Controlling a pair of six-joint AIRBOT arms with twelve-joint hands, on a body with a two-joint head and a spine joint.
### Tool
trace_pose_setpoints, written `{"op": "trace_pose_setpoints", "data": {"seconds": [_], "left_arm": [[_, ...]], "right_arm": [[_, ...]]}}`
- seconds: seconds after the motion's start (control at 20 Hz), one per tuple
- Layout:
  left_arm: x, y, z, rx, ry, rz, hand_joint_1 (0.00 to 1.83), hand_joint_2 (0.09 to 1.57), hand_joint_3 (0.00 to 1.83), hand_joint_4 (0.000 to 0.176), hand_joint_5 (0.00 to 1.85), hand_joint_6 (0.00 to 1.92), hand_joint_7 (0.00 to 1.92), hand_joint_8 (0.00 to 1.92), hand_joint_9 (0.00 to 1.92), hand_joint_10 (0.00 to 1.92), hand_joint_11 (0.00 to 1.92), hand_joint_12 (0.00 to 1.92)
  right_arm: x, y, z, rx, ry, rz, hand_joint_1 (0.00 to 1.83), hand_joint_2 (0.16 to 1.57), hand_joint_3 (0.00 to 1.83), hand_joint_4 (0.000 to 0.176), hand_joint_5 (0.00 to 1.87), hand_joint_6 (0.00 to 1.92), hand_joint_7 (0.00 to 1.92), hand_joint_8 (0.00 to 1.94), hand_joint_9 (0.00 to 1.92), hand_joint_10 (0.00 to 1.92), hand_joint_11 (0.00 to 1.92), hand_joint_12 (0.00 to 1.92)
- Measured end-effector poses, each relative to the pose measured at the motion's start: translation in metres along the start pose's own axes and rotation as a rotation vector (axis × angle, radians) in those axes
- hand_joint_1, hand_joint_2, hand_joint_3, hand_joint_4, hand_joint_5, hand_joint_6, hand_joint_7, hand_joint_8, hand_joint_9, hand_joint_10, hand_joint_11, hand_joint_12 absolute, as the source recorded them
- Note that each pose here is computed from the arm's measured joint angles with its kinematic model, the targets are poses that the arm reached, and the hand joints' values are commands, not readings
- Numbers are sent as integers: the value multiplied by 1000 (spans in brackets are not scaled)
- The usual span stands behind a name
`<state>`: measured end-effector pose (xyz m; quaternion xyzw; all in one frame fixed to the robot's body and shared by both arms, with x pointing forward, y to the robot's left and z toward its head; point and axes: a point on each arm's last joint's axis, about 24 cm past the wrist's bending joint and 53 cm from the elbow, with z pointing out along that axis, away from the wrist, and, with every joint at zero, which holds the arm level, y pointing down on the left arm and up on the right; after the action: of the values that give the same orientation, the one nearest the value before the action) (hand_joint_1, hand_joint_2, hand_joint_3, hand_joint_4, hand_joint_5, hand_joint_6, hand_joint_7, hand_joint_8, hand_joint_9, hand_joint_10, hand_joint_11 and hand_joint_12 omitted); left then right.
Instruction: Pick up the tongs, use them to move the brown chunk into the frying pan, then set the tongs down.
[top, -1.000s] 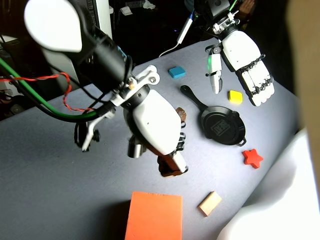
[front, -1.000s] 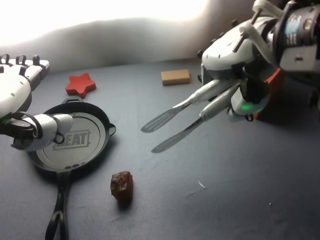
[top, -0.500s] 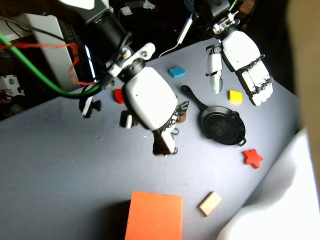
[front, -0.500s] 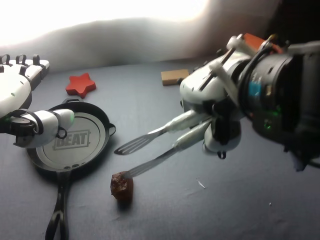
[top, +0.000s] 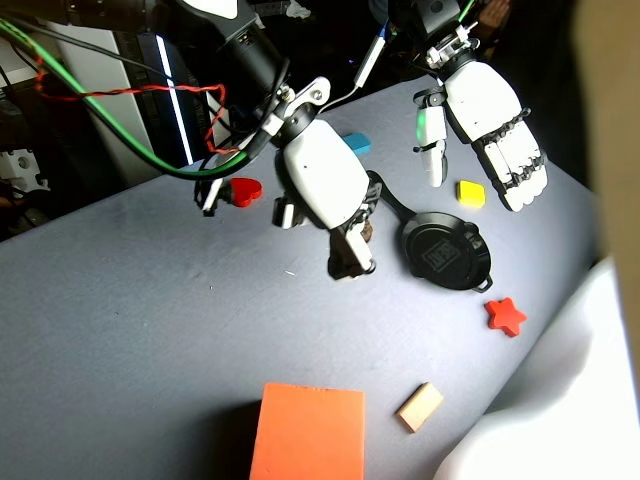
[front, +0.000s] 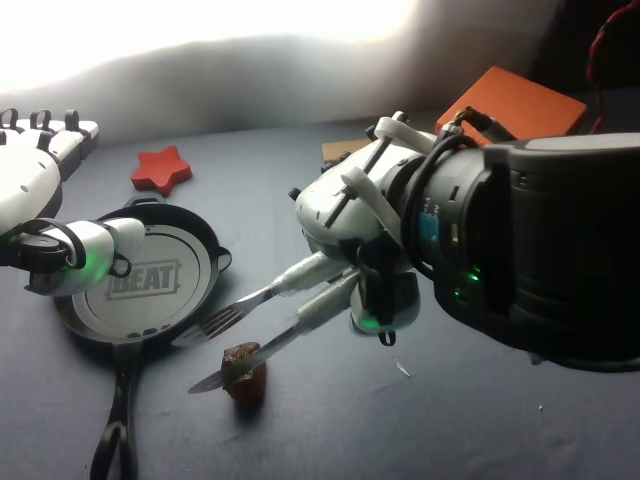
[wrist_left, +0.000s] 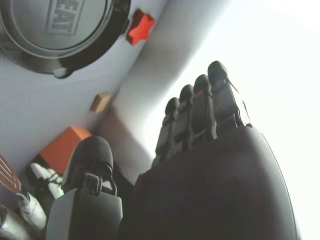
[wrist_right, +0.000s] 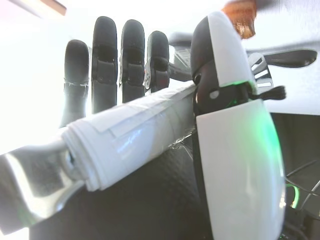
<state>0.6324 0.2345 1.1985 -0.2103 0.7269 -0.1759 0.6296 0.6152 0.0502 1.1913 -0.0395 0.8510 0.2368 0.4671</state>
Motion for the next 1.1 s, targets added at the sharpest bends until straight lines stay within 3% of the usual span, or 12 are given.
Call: {"op": "trace_pose_setpoints", "data": {"seconds": [0.3, 0.5, 0.6, 0.75, 1.1], "left_arm": [[-13, -5, 4, 9, -31, -22, 305, 1281, 0, 17, 16, 1, 68, 1, 34, 0, 0, 92], [-29, -10, 9, -1, -54, -19, 292, 1281, 0, 17, 12, 2, 65, 2, 29, 3, 0, 120], [-36, -12, 14, -1, -52, -18, 282, 1300, 5, 15, 1, 0, 35, 2, 17, 3, 0, 16], [-38, -18, 16, 14, -42, -29, 261, 1288, 0, 21, 18, 4, 50, 2, 31, 4, 16, 15], [-45, -20, 20, 9, -35, -44, 291, 1285, 0, 16, 23, 2, 52, 3, 25, 0, 0, 40]], "right_arm": [[-2, -4, 3, 26, -6, 56, 1041, 1220, 5, 0, 770, 31, 803, 1, 724, 1, 107, 1359], [-3, -7, 9, 40, -28, 82, 1069, 1202, 0, 0, 774, 29, 805, 2, 734, 5, 95, 1362], [-2, -13, 14, 58, -27, 80, 1015, 1228, 8, 0, 751, 17, 777, 0, 701, 0, 62, 1353], [8, -20, 19, 79, -9, 77, 1022, 1212, 0, 0, 733, 9, 755, 0, 680, 0, 37, 1369], [20, -24, 23, 79, 4, 53, 1021, 1204, 0, 0, 733, 7, 752, 5, 685, 9, 44, 1376]]}}
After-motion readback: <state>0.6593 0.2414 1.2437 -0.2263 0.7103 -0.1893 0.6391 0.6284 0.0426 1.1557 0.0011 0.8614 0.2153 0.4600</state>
